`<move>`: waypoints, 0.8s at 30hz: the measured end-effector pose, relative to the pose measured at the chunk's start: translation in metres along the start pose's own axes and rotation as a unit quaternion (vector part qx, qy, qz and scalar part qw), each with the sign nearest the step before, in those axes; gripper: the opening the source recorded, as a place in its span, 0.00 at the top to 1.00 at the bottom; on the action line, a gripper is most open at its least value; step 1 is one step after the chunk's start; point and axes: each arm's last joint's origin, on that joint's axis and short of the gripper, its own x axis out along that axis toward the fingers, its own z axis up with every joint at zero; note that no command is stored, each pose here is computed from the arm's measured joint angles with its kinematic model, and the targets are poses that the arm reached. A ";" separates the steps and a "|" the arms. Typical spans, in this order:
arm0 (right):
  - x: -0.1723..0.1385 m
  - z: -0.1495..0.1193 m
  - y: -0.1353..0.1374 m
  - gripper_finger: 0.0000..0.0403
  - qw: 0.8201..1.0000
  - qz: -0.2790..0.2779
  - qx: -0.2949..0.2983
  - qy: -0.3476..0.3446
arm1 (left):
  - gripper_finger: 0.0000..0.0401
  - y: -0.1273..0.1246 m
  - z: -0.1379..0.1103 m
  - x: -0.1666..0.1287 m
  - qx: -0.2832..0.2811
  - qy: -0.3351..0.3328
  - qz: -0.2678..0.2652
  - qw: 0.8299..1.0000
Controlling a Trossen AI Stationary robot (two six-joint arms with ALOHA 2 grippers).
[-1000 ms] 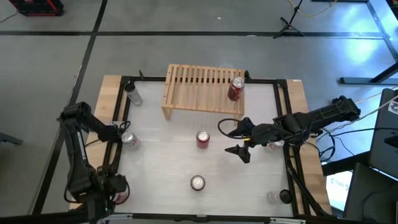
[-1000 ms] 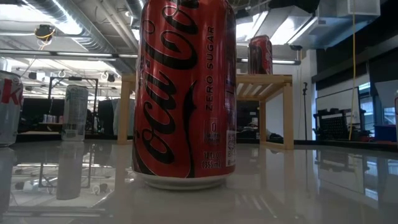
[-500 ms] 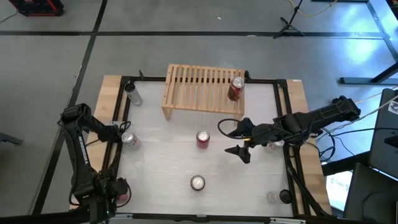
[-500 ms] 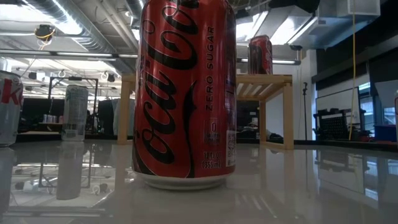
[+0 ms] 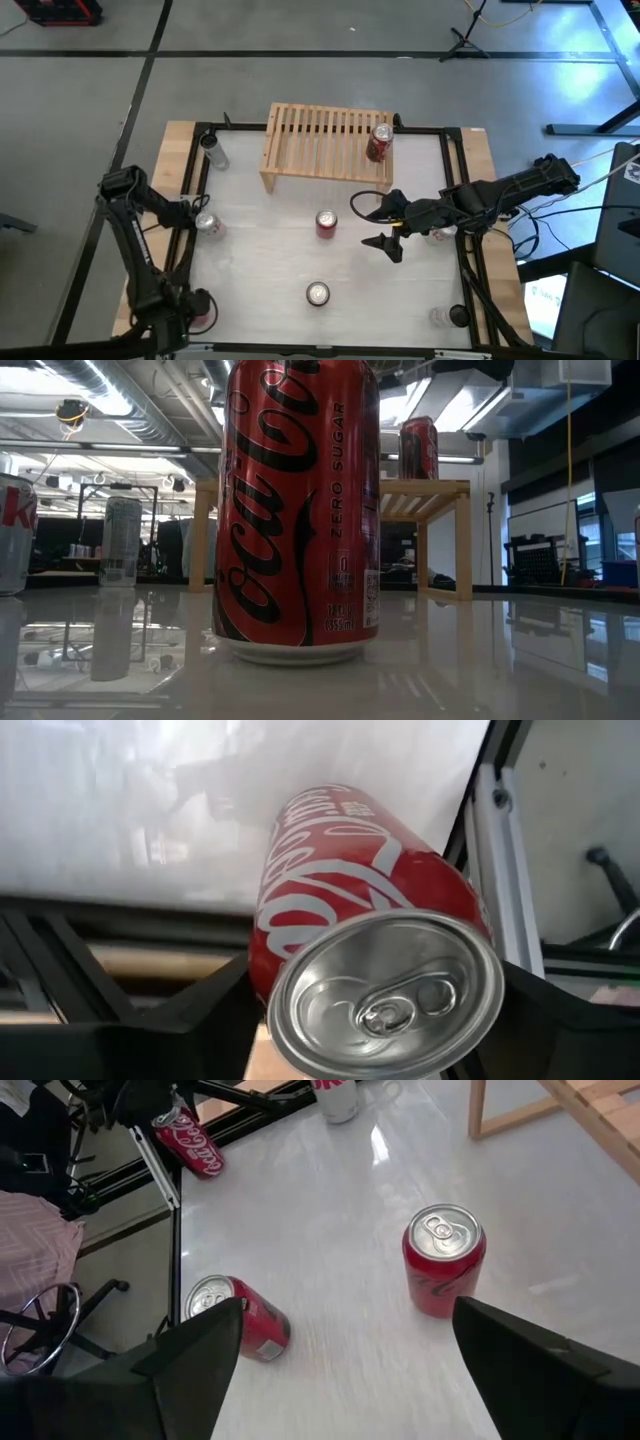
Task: Place canned beverage on shelf
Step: Put the red and white soda can on the shelf aligned with the other red and white soda can
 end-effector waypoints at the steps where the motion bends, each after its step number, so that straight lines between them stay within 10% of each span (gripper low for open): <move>1: 0.000 0.000 0.000 0.12 1.000 0.000 0.000 0.000 | 0.34 0.001 0.004 -0.001 0.013 0.001 -0.002 1.000; 14: 0.000 0.000 0.000 0.12 1.000 -0.001 -0.004 0.001 | 0.34 0.040 0.101 -0.036 0.220 -0.078 0.024 0.972; 24: 0.000 0.000 0.000 0.12 1.000 -0.001 0.001 0.001 | 0.34 0.107 0.160 -0.068 0.267 -0.081 0.113 0.954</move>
